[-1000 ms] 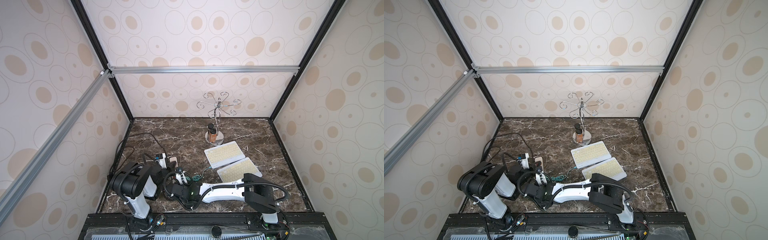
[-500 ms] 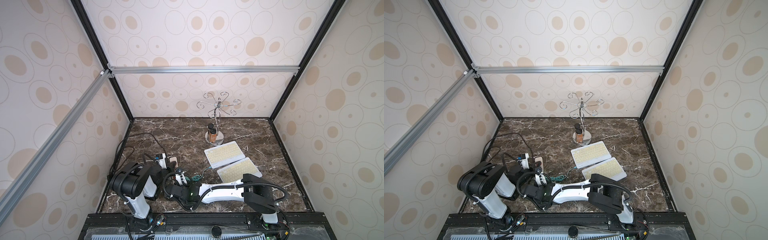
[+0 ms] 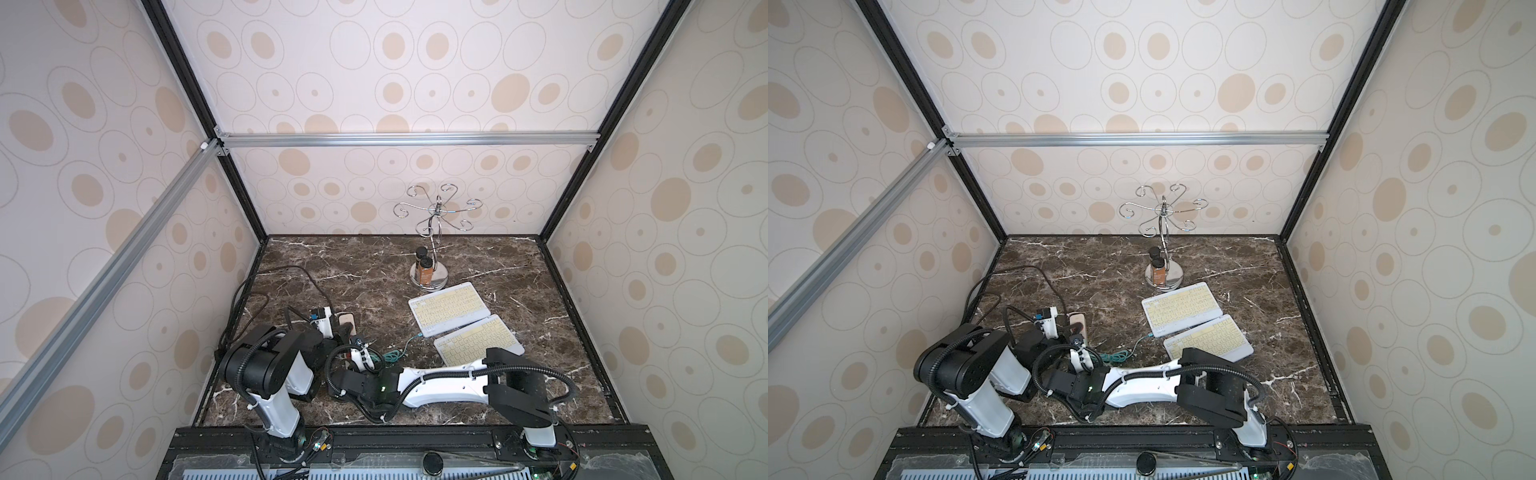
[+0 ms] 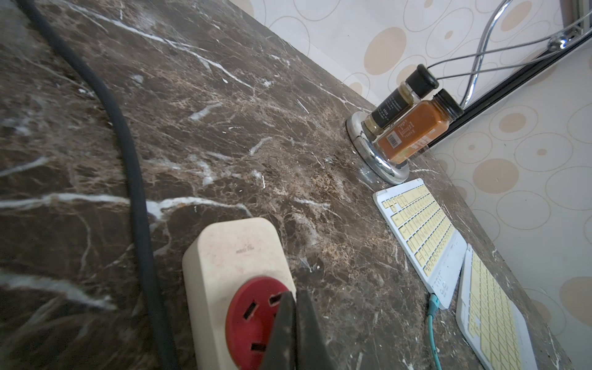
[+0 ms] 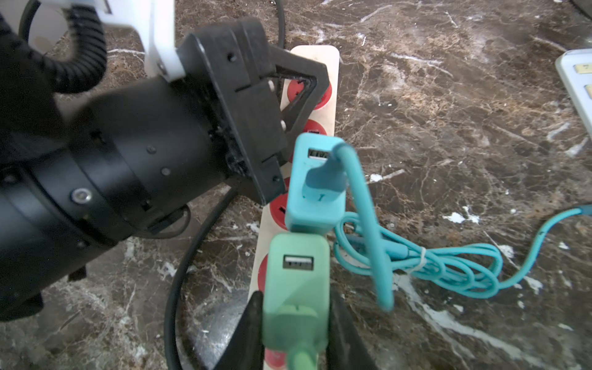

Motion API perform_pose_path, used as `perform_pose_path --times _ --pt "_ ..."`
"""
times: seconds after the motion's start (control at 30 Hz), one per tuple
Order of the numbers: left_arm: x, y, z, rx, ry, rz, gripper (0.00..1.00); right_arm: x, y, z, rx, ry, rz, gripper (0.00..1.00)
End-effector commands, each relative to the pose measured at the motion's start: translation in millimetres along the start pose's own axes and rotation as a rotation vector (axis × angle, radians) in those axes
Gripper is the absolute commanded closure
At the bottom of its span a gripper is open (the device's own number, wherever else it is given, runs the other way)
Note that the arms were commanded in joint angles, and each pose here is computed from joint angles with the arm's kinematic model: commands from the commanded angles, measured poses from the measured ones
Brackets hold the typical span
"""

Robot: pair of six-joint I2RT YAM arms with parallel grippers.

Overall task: Unplug the wireless keyboard
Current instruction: Remove the plug from the socket.

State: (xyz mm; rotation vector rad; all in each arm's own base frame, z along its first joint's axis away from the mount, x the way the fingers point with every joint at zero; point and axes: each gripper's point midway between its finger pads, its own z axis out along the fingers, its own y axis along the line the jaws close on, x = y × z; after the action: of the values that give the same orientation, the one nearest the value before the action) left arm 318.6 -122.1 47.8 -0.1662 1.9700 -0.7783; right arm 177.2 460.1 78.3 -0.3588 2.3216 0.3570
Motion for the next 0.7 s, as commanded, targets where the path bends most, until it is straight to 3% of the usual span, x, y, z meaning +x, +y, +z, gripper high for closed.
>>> perform_pose_path --times 0.0,0.1,0.4,0.67 --pt "52 24 -11 -0.089 0.190 -0.040 1.00 6 17 -8 -0.125 0.004 0.029 1.00" --pt "52 24 -11 -0.086 0.191 -0.039 1.00 1 8 -13 -0.152 -0.025 0.079 1.00" --pt "52 25 -11 -0.092 0.188 -0.038 1.00 -4 22 -15 -0.040 0.003 -0.056 1.00" --pt "51 24 -11 -0.091 0.188 -0.035 1.00 -11 8 -22 -0.107 -0.050 0.032 1.00"
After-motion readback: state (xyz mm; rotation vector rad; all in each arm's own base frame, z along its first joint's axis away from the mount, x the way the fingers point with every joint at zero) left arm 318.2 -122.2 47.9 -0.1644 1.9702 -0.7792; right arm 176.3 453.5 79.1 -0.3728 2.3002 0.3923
